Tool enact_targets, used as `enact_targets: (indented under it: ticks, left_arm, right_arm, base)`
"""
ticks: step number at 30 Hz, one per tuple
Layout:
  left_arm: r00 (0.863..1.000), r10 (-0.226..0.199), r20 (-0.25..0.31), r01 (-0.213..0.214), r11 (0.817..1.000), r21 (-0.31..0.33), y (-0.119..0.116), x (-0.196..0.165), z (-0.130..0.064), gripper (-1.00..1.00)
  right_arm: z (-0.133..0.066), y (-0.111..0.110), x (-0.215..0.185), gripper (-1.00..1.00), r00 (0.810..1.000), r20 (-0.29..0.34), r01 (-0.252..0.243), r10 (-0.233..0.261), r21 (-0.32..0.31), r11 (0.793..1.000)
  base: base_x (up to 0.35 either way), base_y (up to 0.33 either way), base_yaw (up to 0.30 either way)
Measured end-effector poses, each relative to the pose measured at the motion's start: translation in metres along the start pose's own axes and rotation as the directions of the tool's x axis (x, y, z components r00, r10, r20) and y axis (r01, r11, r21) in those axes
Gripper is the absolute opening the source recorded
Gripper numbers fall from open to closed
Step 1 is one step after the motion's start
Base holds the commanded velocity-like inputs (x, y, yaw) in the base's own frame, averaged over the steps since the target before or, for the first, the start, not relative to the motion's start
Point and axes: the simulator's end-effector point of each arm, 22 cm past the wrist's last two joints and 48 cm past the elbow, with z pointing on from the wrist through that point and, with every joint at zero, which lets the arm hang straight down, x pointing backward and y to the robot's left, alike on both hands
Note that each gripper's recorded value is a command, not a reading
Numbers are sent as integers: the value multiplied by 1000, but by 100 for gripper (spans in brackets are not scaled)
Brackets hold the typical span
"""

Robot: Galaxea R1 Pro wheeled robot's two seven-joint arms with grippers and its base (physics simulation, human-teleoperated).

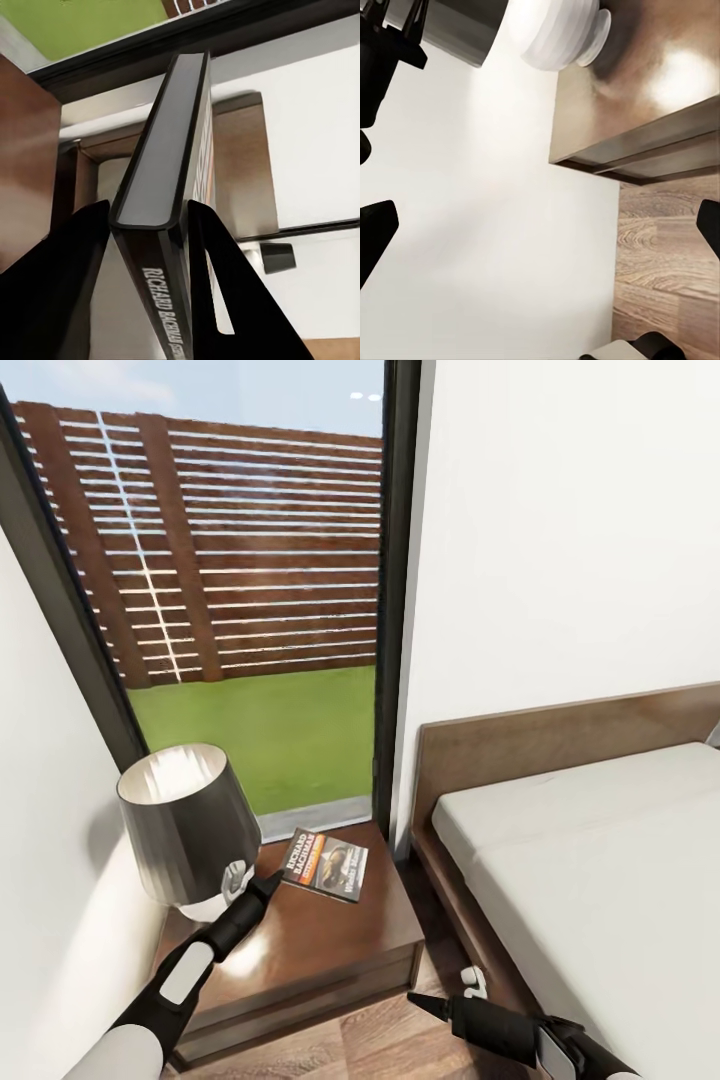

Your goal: In the bedroom, move the book from the bed onto either nightstand, and place the two sandals side by side next to the bed.

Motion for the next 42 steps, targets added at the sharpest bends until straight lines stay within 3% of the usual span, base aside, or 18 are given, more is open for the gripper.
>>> enact_targets:
  ticks: [10, 16, 22, 42]
  left_arm:
    - [997, 52, 62, -52, 999, -4, 17, -8, 2, -100]
    - [992, 118, 41, -117, 993, -24, 31, 0, 3, -100]
    - [988, 149, 29, -148, 988, -38, 45, 4, 3, -100]
    - [988, 155, 26, -153, 987, -47, 84, 17, 5, -100]
  right_arm:
    - [5, -15, 7, 100, 1000, 0, 0, 0, 1, 1000]
    - [8, -25, 12, 100, 1000, 0, 0, 0, 1, 1000]
    - [10, -34, 16, 100, 1000, 1, -1, 1, 1, 1000]
    - [20, -66, 33, 100, 1000, 1, -1, 1, -1, 1000]
  base:
    - [0, 0, 0]
    - [0, 0, 0]
    - [0, 0, 0]
    - [0, 0, 0]
